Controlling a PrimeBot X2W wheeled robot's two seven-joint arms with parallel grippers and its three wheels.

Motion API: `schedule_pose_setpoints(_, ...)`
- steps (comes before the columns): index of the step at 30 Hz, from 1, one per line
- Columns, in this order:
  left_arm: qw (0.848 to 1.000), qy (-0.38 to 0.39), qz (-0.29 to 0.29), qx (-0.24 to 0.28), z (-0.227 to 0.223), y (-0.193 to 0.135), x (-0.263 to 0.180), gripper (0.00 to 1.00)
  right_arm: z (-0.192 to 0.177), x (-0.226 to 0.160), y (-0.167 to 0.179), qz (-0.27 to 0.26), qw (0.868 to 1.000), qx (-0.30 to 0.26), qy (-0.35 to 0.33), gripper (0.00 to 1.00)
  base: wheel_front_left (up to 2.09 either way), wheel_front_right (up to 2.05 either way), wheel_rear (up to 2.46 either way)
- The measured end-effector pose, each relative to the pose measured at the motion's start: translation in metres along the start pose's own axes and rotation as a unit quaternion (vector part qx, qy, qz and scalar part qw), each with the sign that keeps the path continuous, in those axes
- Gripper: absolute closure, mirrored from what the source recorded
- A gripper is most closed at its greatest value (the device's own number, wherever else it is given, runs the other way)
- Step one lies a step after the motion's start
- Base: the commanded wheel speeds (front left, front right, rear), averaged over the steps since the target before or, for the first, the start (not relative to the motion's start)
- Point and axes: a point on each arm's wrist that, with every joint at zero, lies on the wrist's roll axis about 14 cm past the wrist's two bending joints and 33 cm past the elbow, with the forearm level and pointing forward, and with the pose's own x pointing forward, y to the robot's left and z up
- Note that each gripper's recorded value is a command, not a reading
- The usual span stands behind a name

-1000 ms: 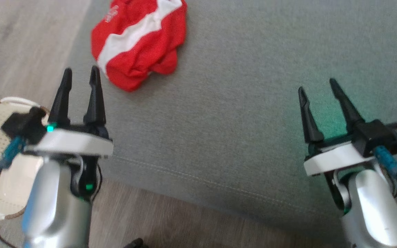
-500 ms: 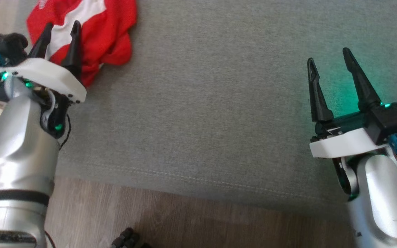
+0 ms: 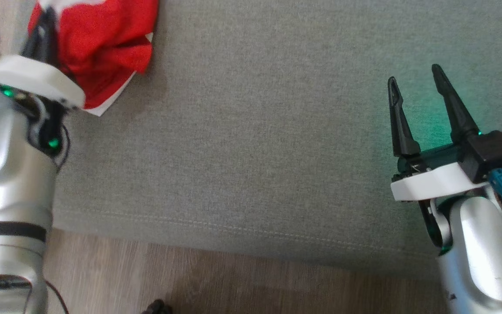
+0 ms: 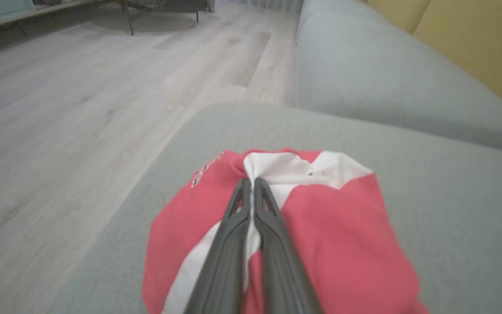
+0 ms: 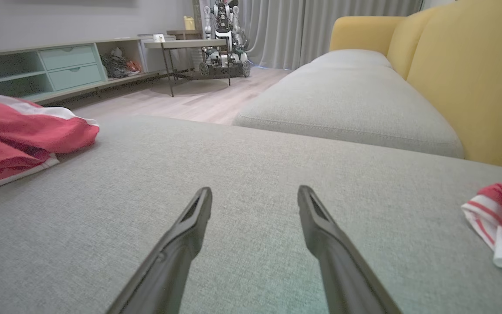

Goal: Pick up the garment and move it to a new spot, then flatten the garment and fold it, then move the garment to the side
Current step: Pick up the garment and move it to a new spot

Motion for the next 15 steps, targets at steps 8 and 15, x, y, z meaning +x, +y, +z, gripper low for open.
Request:
schedule_pose_setpoints(8, 0.980, -0.191, 0.018, -0.051, 0.128, 0.012, -0.019, 1.00, 0.025, -0.007, 0.002, -0.003, 1.000, 0.002, -0.021, 0.00, 0.00, 0.00, 0.00)
schedule_pose_setpoints(15, 0.957, -0.278, -0.013, -0.078, 0.180, -0.008, -0.047, 1.00, 0.047, -0.018, -0.001, -0.013, 0.999, 0.016, -0.041, 0.00, 0.00, 0.00, 0.00)
